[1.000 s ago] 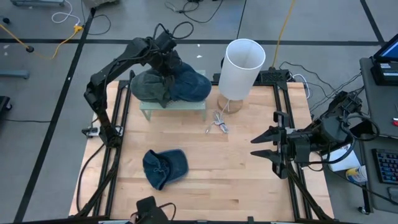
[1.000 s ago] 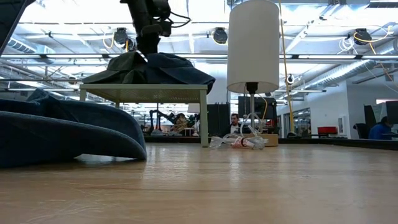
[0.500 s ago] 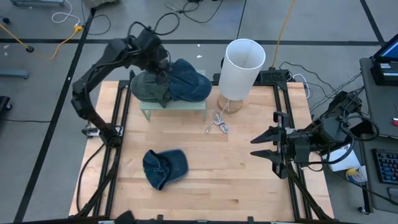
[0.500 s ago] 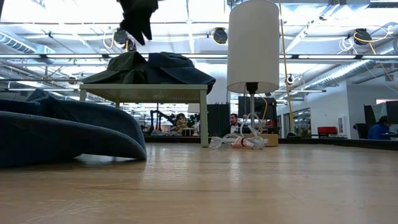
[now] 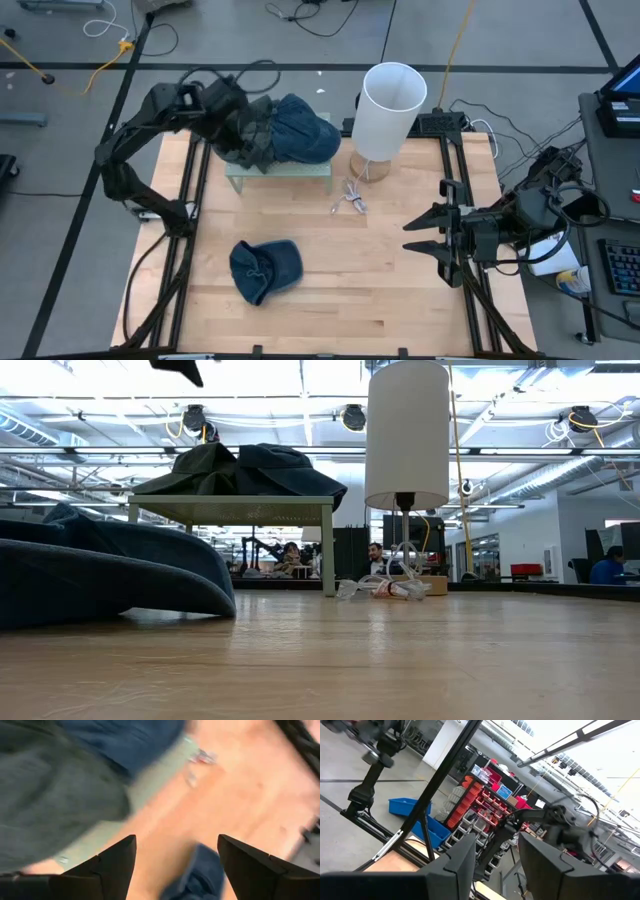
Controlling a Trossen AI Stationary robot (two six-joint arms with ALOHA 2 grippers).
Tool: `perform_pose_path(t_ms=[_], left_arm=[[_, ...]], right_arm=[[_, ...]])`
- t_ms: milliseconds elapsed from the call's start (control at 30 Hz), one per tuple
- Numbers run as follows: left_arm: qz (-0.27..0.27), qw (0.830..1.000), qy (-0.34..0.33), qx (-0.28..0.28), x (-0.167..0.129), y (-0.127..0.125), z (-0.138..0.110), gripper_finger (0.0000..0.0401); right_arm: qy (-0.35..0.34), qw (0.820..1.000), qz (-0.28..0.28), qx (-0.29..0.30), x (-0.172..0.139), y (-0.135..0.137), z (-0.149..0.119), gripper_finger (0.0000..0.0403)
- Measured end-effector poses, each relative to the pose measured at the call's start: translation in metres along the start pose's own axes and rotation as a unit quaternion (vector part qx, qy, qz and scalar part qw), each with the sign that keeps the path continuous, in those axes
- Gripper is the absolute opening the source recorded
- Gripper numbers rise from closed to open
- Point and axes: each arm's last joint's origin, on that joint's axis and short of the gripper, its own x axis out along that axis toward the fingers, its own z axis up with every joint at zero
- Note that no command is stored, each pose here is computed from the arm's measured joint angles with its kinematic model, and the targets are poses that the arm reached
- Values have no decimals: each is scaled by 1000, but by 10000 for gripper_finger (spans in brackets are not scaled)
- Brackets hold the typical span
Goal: Pick & Place hat
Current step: Stack the blue cap on top of the stacked blue caps on the shelf
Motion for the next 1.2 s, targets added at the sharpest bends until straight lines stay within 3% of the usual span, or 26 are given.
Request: perform_pose_path(t_ms=[367,567,700,967,1200], left_arm=[[-64,997,48,13,-4,-53,-38,252],[-82,994,73,24,-6,-75,-59,243],[-67,995,66,45,-5,-88,-73,246],[-13,987,125,96,31,-99,-102,231],[41,975,180,123,76,-97,-126,225]], right_arm=[[0,1000,0,0,0,0,0,142],[0,1000,0,0,0,0,0,142],[0,1000,0,6,0,0,0,142],[20,994,13,106,0,3,-4,142],[37,970,14,241,1,7,-8,142]])
